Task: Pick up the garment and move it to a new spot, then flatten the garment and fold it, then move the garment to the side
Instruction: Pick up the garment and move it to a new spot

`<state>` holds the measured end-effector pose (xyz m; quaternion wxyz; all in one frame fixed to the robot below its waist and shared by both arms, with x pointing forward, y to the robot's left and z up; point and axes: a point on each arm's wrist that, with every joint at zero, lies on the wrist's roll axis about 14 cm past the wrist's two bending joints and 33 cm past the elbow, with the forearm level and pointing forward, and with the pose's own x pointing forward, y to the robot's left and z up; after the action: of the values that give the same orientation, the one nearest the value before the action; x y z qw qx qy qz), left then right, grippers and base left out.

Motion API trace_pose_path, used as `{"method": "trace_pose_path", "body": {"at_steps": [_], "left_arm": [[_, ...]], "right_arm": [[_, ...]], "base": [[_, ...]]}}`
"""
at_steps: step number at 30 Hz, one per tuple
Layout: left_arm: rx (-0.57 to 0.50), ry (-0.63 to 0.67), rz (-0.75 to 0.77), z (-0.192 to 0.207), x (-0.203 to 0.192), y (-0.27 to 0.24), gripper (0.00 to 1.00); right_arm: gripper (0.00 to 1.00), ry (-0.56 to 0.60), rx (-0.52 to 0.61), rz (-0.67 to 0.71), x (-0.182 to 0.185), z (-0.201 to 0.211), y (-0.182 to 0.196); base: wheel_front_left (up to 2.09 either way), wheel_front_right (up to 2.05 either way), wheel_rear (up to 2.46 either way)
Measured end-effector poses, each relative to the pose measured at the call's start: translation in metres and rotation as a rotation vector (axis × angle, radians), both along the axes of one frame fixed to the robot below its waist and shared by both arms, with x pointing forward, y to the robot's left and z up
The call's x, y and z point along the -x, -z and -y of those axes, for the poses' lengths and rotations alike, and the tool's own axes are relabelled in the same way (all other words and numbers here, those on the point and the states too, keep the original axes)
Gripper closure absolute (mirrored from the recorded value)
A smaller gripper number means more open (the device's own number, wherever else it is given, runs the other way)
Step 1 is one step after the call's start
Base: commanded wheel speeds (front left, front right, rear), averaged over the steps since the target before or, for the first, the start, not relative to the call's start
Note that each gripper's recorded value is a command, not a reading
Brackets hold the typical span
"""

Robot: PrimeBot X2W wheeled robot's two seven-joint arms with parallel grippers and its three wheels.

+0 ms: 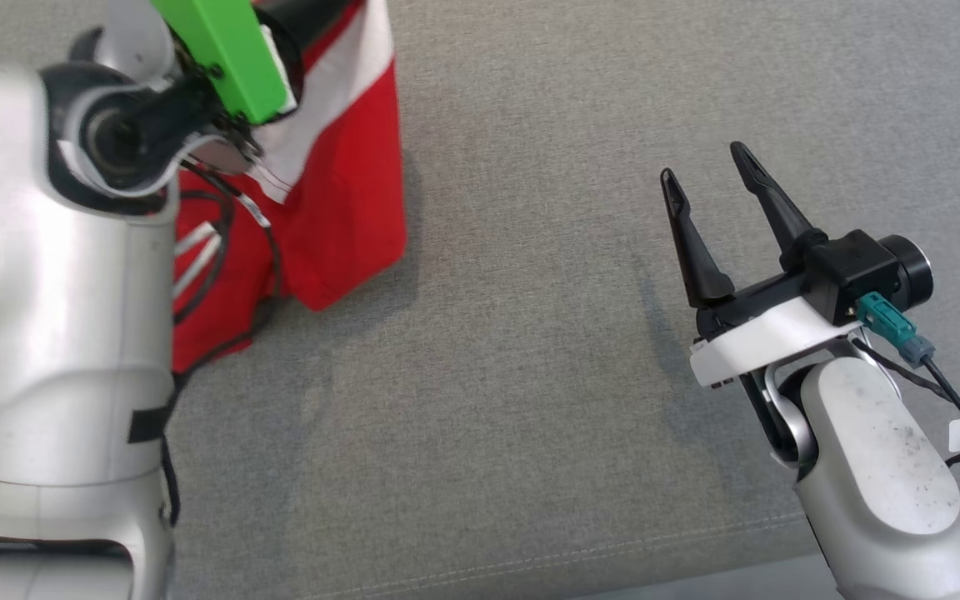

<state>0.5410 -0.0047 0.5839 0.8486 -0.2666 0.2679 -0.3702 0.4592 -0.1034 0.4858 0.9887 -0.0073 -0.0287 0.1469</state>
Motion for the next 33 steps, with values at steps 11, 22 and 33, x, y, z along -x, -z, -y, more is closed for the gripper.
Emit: {"method": "trace_pose_path", "body": {"at_steps": [11, 22, 33], "left_arm": [[0.066, 0.147, -0.034, 0.073, 0.042, 0.015, 1.0], [0.122, 0.455, -0.237, 0.145, 0.175, 0.07, 1.0], [0.067, 0.611, -0.211, 0.166, 0.262, 0.071, 1.0]], "right_arm": [[0.0, 0.11, -0.003, -0.012, 0.025, 0.036, -0.005], [0.0, 0.233, 0.012, -0.043, 0.064, 0.076, -0.002], [0.0, 0.281, 0.01, -0.02, 0.094, 0.092, -0.012]], "base": [[0.0, 0.0, 0.0], [0.0, 0.0, 0.0], [0.0, 0.0, 0.0]]}}
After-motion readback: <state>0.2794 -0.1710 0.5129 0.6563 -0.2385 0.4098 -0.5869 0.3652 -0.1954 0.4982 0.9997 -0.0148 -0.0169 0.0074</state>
